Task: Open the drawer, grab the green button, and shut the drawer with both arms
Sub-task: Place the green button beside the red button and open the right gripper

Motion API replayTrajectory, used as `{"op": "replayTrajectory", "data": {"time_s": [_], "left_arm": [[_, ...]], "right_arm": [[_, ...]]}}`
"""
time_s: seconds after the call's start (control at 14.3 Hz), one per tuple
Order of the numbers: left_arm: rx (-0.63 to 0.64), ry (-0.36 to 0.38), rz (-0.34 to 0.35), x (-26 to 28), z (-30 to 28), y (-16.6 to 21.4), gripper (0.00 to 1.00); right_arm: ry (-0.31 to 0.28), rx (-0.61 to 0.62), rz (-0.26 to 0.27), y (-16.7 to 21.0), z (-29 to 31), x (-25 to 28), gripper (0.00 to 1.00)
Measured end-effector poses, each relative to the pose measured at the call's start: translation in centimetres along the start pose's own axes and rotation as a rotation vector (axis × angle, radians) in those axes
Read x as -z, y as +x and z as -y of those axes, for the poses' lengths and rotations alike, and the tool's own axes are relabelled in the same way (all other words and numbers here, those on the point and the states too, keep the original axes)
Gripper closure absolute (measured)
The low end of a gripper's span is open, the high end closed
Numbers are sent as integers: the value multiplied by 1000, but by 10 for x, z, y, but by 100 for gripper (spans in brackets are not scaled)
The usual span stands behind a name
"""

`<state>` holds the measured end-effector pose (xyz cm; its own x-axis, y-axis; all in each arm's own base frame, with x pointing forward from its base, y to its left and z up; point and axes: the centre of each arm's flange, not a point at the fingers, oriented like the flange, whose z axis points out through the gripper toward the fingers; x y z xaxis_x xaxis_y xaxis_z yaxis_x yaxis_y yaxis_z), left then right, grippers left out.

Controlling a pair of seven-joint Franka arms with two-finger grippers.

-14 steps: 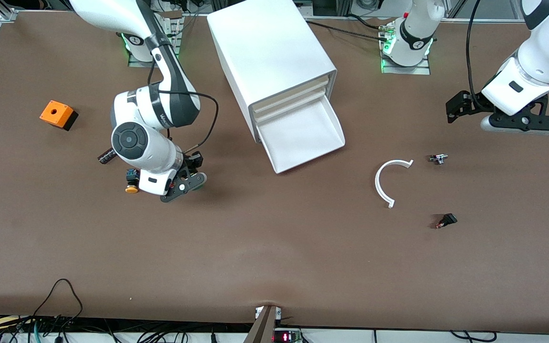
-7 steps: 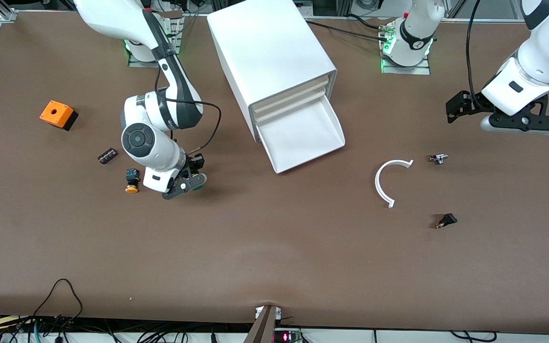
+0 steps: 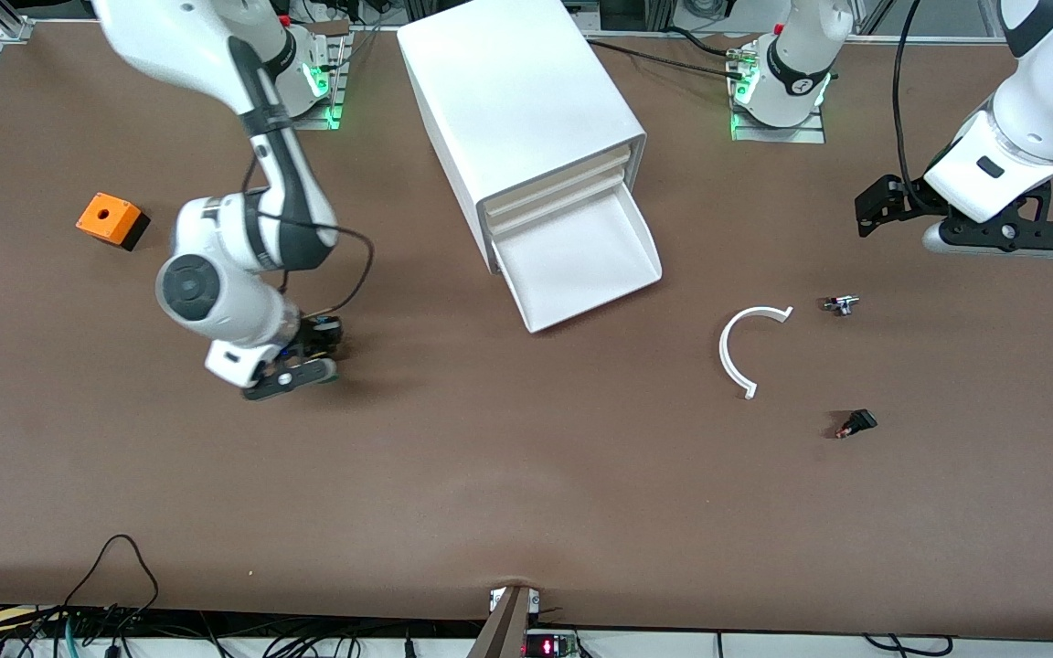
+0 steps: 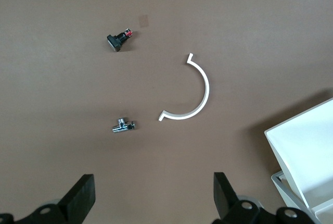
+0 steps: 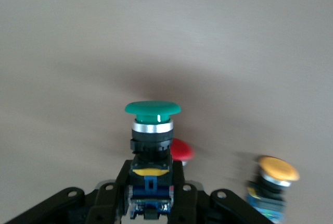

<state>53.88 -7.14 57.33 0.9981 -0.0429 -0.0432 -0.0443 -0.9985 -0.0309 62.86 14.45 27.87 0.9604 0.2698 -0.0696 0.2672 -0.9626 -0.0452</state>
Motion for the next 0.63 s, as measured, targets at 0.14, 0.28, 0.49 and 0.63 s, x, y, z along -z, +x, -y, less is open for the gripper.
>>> {"op": "replayTrajectory", "data": {"time_s": [0.14,0.28,0.49,0.63], "left_arm": [[1,0,5,0,0,-1,0],[1,1,10,-1,0,-1,0],[1,1,11,-1,0,-1,0],[1,1,11,-1,0,-1,0]], "right_arm": [[2,-28,-2,-4,-37,-2,67],[0,-44,-10,-7,-59,-5,67],[-15,-47,-19,-5,-65,-22,67],[-29,-41,-17,-3,-62,-43,67]]}}
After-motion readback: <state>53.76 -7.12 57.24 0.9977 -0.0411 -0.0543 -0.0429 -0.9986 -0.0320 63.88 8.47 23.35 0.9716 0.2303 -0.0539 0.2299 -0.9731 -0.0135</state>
